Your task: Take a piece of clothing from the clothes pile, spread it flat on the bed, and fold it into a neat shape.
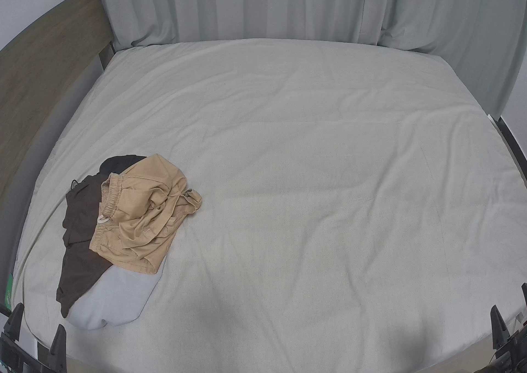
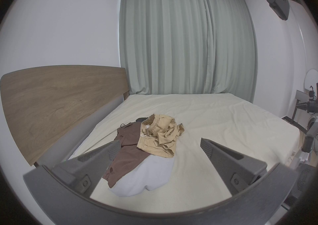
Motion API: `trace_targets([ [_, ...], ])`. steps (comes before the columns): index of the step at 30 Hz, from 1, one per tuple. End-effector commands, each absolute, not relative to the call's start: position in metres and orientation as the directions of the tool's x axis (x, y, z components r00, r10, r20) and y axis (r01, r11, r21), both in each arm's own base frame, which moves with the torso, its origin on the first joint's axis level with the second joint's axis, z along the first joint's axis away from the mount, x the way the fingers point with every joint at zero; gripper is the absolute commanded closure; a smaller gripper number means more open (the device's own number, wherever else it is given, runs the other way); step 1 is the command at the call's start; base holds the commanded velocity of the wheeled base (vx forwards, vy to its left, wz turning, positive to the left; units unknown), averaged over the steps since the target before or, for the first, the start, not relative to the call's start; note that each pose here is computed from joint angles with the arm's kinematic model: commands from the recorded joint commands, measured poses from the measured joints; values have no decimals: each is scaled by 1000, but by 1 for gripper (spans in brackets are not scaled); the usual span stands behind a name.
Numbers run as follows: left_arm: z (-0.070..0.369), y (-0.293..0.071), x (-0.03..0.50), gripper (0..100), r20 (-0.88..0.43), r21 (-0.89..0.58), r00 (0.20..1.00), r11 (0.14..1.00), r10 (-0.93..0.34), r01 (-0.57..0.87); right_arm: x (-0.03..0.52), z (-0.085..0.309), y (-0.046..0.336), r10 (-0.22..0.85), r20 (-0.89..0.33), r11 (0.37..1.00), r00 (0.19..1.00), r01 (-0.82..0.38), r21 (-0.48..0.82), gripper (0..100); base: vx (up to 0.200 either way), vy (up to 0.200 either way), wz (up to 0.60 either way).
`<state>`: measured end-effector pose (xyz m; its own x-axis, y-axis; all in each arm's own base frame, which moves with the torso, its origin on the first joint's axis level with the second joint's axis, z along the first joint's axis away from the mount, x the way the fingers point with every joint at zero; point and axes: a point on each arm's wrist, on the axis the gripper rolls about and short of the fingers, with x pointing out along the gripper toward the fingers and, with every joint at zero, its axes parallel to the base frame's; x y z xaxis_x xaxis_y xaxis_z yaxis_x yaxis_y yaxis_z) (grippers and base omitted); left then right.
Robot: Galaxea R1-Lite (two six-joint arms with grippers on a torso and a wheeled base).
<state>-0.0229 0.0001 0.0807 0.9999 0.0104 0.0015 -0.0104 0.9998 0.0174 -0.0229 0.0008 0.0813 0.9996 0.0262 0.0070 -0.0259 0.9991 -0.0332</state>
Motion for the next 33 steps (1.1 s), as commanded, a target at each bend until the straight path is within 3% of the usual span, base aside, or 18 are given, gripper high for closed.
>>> trace_targets([
  [1, 75, 0, -23, 0, 0, 14, 1000, 1000, 11, -11, -23, 76, 1, 26, 3, 999, 1000, -26, -26, 0, 0, 0, 0],
  [25, 76, 1, -23, 0, 5, -32, 999, 999, 35, -35, -23, 76, 1, 25, 3, 999, 1000, -24, -26, 0, 0, 0, 0],
  [31, 91, 1, -24, 0, 147, -2, 988, 999, 47, -48, -23, 76, 1, 25, 3, 999, 1000, -24, -26, 0, 0, 0, 0],
  [33, 87, 1, -24, 0, 112, 1, 993, 999, 32, -33, -23, 76, 1, 25, 3, 999, 1000, -24, -26, 0, 0, 0, 0],
])
